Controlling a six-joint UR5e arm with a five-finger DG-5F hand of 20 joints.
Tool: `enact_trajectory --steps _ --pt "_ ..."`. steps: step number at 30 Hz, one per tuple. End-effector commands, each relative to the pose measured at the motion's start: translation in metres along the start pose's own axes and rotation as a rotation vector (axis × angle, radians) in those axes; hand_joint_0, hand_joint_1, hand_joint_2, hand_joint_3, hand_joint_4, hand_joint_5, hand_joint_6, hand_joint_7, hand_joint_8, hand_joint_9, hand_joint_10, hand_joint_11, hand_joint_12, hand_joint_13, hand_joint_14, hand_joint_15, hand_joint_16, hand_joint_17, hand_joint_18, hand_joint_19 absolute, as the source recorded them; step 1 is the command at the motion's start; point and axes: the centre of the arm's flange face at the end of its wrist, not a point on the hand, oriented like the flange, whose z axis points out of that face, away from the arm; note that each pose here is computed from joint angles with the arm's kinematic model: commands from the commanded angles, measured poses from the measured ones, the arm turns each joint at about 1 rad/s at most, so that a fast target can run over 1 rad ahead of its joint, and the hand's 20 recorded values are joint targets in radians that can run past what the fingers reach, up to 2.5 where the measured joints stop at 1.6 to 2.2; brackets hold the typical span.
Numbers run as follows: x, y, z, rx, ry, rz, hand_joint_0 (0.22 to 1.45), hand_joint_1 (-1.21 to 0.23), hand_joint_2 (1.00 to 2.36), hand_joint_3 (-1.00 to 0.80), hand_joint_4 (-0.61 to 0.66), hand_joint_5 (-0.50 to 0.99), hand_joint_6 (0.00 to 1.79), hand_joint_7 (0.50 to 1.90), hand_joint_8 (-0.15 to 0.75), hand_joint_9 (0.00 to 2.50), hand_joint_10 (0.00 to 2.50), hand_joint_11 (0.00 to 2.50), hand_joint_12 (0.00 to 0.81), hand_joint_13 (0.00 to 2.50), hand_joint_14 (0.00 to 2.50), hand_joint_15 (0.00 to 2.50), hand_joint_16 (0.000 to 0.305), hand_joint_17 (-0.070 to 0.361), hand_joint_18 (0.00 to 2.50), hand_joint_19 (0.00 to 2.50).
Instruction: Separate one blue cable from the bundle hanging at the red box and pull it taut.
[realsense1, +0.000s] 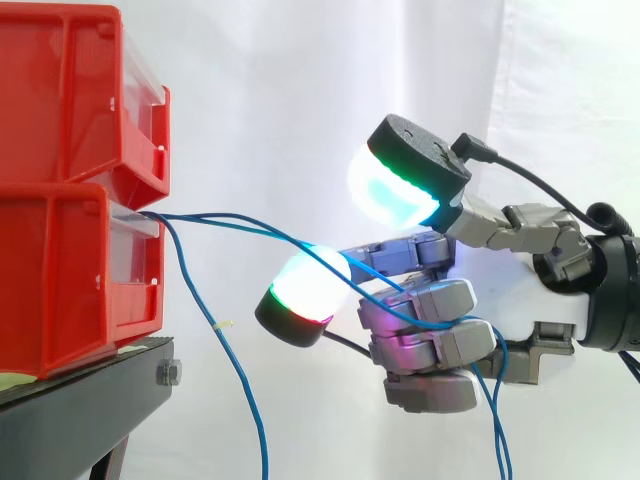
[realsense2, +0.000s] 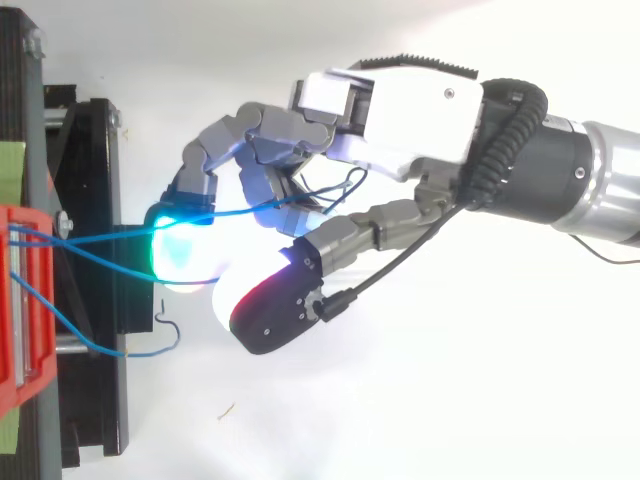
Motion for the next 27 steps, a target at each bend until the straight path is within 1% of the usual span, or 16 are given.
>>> enact_trajectory --steps 1,2,3,4,5,7,8,11,12,14,19,22,25,27 --pt "-0.001 -0.003 -0.002 0.024 0.001 -0.006 0.51 -0.73 1.0 -0.5 0.21 -0.21 0.81 0.78 0.372 0.44 2.4 0.96 0.384 0.54 2.5 1.01 0.045 0.101 0.94 1.59" --pt "-0.001 -0.003 -0.003 0.029 0.001 -0.007 0.51 -0.73 1.0 -0.5 0.21 -0.21 0.81 0.78 0.369 0.44 2.41 0.96 0.381 0.54 2.5 0.99 0.045 0.101 0.93 1.58" --pt "-0.001 -0.005 -0.005 0.047 0.002 -0.012 0.52 -0.73 1.0 -0.5 0.21 -0.21 0.81 0.78 0.366 0.44 2.43 0.95 0.377 0.53 2.5 0.98 0.045 0.101 0.93 1.57" --pt "0.0 -0.005 -0.006 0.055 0.005 -0.011 0.52 -0.72 1.0 -0.5 0.21 -0.21 0.81 0.77 0.366 0.42 2.5 0.94 0.379 0.53 2.5 0.98 0.045 0.101 0.92 1.55" --pt "0.0 -0.006 -0.007 0.066 0.007 -0.014 0.52 -0.72 1.0 -0.5 0.21 -0.21 0.81 0.77 0.371 0.41 2.5 0.95 0.383 0.54 2.5 0.99 0.044 0.1 0.92 1.55" --pt "0.0 -0.008 -0.009 0.087 0.011 -0.02 0.51 -0.66 1.0 -0.5 0.21 -0.21 0.81 0.76 0.371 0.39 2.5 0.92 0.381 0.53 2.5 1.01 0.044 0.099 0.91 1.51" --pt "-0.001 -0.01 -0.012 0.115 0.005 -0.017 0.51 -0.65 1.0 -0.5 0.21 -0.21 0.81 0.76 0.369 0.38 2.5 0.94 0.382 0.53 2.5 1.02 0.044 0.099 0.91 1.51" --pt "-0.003 -0.012 -0.014 0.136 -0.013 -0.014 0.51 -0.58 1.0 -0.5 0.21 -0.21 0.81 0.77 0.374 0.36 2.5 0.95 0.381 0.53 2.5 1.01 0.046 0.103 0.89 1.46" --pt "-0.004 -0.013 -0.016 0.15 -0.026 -0.015 0.5 -0.57 1.0 -0.5 0.22 -0.21 0.81 0.77 0.376 0.35 2.5 0.98 0.386 0.53 2.5 1.02 0.046 0.104 0.89 1.43" --pt "-0.005 -0.014 -0.016 0.157 -0.037 -0.018 0.5 -0.56 1.0 -0.5 0.22 -0.21 0.81 0.76 0.38 0.31 2.5 0.99 0.384 0.52 2.5 1.01 0.046 0.104 0.88 1.43" --pt "-0.008 -0.014 -0.017 0.163 -0.064 -0.02 0.5 -0.56 1.0 -0.5 0.22 -0.22 0.8 0.76 0.381 0.25 2.5 1.05 0.387 0.51 2.5 1.02 0.046 0.104 0.88 1.39" --pt "-0.011 -0.015 -0.017 0.163 -0.07 -0.008 0.5 -0.56 1.0 -0.5 0.22 -0.22 0.8 0.76 0.383 0.2 2.5 1.03 0.387 0.51 2.5 1.01 0.046 0.104 0.89 1.37" --pt "-0.012 -0.015 -0.017 0.161 -0.071 0.046 0.5 -0.56 1.0 -0.5 0.22 -0.21 0.8 0.75 0.383 0.2 2.5 1.04 0.387 0.52 2.5 1.01 0.046 0.103 0.89 1.38" --pt "-0.012 -0.015 -0.017 0.16 -0.066 0.059 0.5 -0.56 1.0 -0.5 0.22 -0.21 0.8 0.76 0.38 0.2 2.5 1.05 0.381 0.52 2.5 1.02 0.045 0.102 0.9 1.38"
